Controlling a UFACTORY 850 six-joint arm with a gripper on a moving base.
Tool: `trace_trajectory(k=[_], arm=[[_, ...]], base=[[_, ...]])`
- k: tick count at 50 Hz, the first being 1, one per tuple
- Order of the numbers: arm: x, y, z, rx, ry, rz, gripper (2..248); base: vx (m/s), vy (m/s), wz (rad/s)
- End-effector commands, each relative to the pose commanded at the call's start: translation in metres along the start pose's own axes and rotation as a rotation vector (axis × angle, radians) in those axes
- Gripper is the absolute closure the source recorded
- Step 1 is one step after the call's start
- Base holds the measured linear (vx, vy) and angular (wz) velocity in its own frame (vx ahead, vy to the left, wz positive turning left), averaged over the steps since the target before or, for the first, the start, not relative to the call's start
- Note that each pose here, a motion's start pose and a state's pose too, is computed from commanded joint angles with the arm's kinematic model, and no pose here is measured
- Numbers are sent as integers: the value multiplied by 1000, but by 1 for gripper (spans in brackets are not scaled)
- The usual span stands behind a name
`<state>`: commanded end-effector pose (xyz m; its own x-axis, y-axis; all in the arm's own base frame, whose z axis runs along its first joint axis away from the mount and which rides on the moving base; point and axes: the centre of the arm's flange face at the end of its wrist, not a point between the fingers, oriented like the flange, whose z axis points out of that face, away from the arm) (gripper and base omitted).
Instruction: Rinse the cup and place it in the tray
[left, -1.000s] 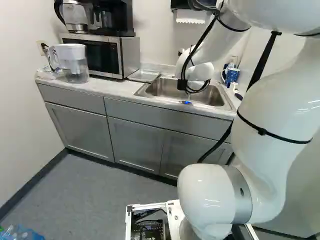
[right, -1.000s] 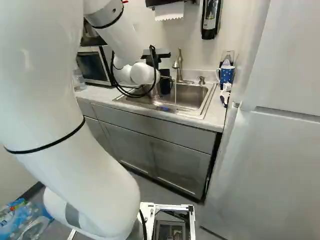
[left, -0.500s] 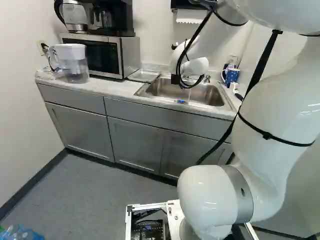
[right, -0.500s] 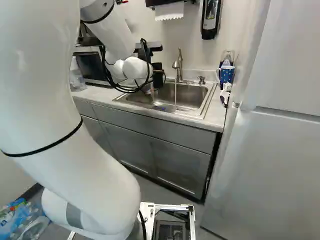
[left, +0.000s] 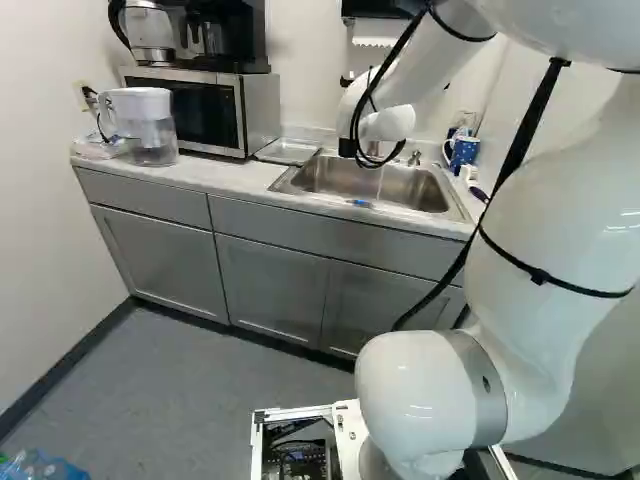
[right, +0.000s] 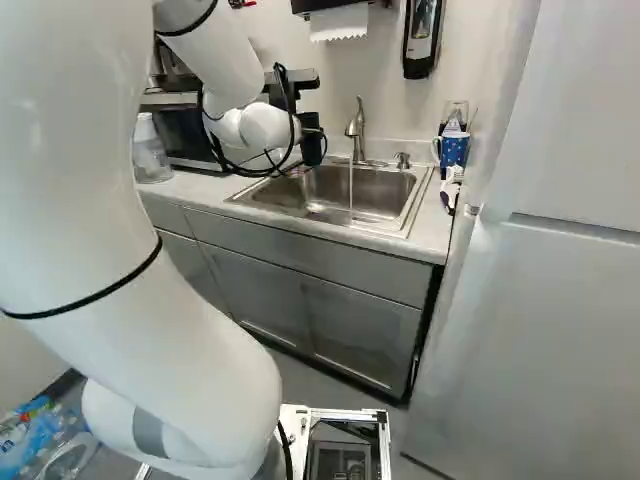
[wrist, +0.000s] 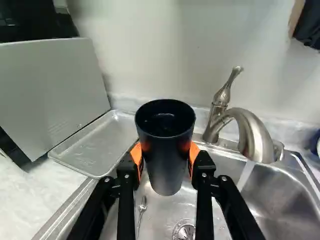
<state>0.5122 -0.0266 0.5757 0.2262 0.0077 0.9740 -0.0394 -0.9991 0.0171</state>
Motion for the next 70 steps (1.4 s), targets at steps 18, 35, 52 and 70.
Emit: trace_trajectory(k=[18,35,52,70], arm=[[17,0,-6,-1,18,0,139],[30,1,-12,-2,0,-1,139],[42,1,-18,-2,-25,-1,139],[52,1,-23,-3,-29,-1,139]], base=[[0,0,0],[0,0,0],[0,0,0],[0,0,0]])
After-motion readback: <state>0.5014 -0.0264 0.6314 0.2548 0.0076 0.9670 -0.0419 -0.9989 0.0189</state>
